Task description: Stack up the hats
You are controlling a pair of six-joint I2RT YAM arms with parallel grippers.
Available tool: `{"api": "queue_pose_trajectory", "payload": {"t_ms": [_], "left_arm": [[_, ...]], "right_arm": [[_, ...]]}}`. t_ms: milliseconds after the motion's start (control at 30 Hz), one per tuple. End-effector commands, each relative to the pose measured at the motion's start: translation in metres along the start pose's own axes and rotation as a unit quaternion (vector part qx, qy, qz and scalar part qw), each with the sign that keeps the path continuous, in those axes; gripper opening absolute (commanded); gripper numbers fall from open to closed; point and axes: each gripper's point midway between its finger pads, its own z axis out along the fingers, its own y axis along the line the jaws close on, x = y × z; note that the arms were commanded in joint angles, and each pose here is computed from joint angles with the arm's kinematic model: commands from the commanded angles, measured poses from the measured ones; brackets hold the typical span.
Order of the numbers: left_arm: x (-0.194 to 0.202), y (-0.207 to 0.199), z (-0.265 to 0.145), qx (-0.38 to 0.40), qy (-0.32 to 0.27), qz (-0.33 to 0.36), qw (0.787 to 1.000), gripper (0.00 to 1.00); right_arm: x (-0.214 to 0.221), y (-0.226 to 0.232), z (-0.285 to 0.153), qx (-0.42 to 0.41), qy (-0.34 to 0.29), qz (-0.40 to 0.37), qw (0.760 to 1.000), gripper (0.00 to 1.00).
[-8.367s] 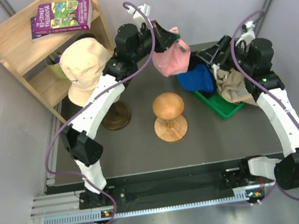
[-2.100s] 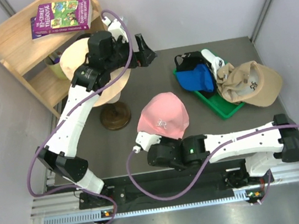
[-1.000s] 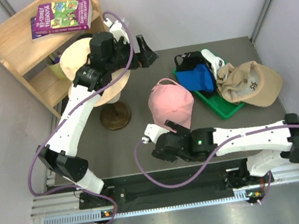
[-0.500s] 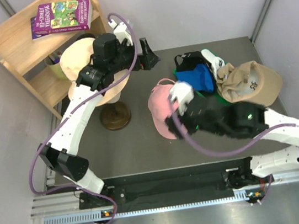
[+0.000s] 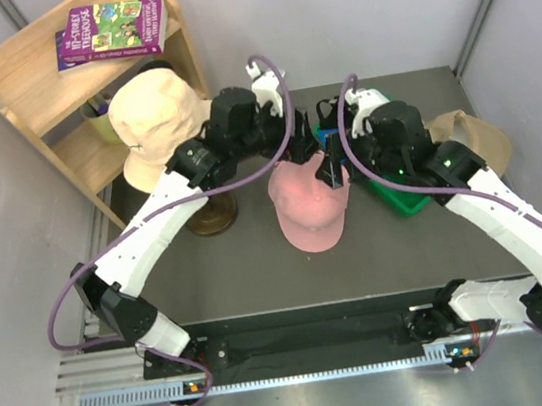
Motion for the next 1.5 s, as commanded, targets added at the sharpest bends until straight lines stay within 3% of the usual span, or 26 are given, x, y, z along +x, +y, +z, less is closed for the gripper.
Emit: {"api": "queue_pose_trajectory", "payload": {"t_ms": [0,333,500,700,1033,1233,1467], "left_arm": [[0.018,0.002,-0.011,-0.014,-0.005,-0.048,0.999,0.88],[0.044,0.018,-0.011,-0.061,0.025,-0.094,0.993,0.74],[0.049,0.027,-0.015,-0.084,0.027,-0.100,0.991,0.67],[0.062,0.028,-0.012,-0.088,0.040,-0.122,0.988,0.64],[0.061,0.032,-0.017,-0.095,0.032,-0.129,0.987,0.63],[0.059,0.035,-0.022,-0.097,0.026,-0.134,0.986,0.64],[0.050,0.033,-0.023,-0.089,0.015,-0.132,0.987,0.64]], "right_arm": [[-0.007,0.025,-0.018,-0.076,-0.036,0.016,0.996,0.74],[0.028,0.038,0.004,-0.072,0.005,-0.014,0.997,0.63],[0.033,0.033,0.018,-0.032,0.019,-0.027,0.999,0.58],[0.041,0.033,0.029,0.000,0.036,-0.042,0.998,0.48],[0.049,0.033,0.028,0.046,0.041,-0.065,0.996,0.42],[0.055,0.034,0.035,0.066,0.045,-0.080,0.994,0.31],[0.048,0.033,0.034,0.082,0.031,-0.077,0.993,0.04]]}}
